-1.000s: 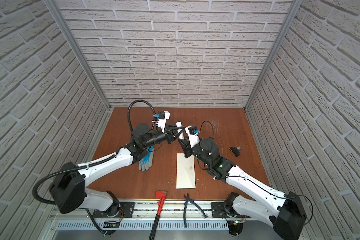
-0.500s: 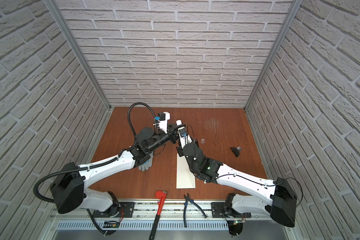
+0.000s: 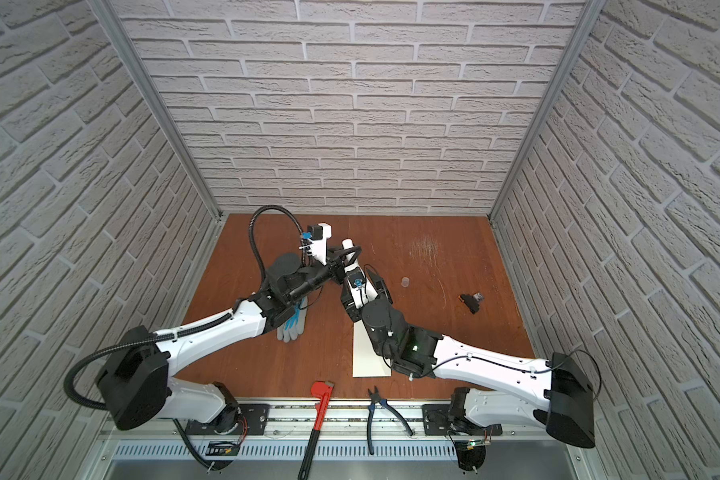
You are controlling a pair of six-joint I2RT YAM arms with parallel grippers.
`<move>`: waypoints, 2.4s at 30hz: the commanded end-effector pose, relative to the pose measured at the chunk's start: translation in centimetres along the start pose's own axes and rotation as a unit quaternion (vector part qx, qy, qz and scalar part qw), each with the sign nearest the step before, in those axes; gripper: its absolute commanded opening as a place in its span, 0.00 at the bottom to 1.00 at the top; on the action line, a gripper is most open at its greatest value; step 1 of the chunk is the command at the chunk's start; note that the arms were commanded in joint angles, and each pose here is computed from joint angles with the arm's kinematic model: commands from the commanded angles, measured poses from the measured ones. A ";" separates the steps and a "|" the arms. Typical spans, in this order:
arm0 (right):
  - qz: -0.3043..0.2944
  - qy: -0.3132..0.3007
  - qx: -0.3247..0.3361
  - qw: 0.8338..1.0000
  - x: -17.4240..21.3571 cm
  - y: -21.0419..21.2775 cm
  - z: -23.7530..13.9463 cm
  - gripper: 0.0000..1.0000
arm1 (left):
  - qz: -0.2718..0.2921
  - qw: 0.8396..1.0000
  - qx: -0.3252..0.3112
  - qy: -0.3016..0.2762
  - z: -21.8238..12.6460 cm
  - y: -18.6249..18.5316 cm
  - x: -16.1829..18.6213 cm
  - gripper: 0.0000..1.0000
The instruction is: Place the letter into the envelope and seal it
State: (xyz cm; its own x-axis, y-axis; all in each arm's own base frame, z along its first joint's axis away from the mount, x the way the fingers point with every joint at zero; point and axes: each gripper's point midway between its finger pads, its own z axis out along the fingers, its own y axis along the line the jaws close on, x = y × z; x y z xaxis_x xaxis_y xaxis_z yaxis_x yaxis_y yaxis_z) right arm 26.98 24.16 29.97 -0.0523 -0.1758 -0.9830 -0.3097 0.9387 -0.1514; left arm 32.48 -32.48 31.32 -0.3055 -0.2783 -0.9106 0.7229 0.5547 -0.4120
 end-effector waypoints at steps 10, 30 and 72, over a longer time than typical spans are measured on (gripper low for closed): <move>0.076 -0.008 -0.123 0.989 0.2 -1.6 -1.6 0.65 | -0.012 0.987 0.160 -0.007 -2.7 -2.9 -3.5 0.00; 0.132 0.044 -0.147 0.979 3.5 -2.8 -0.3 0.59 | -0.058 0.980 0.192 0.004 -2.0 -2.8 -1.4 0.00; 0.224 0.184 -0.132 0.948 12.6 -3.6 1.1 0.06 | -0.099 0.973 0.203 0.042 -2.0 -2.9 4.1 0.00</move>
State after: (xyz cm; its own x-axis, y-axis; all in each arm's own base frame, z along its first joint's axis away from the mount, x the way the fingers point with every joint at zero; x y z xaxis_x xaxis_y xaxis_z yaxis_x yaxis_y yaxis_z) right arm 28.30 18.67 17.65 -0.5618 0.0645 -0.8248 -0.3938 0.8559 0.3352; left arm 28.39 -33.62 27.58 -0.5481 -0.2384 -0.8017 0.7879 0.1745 -0.5905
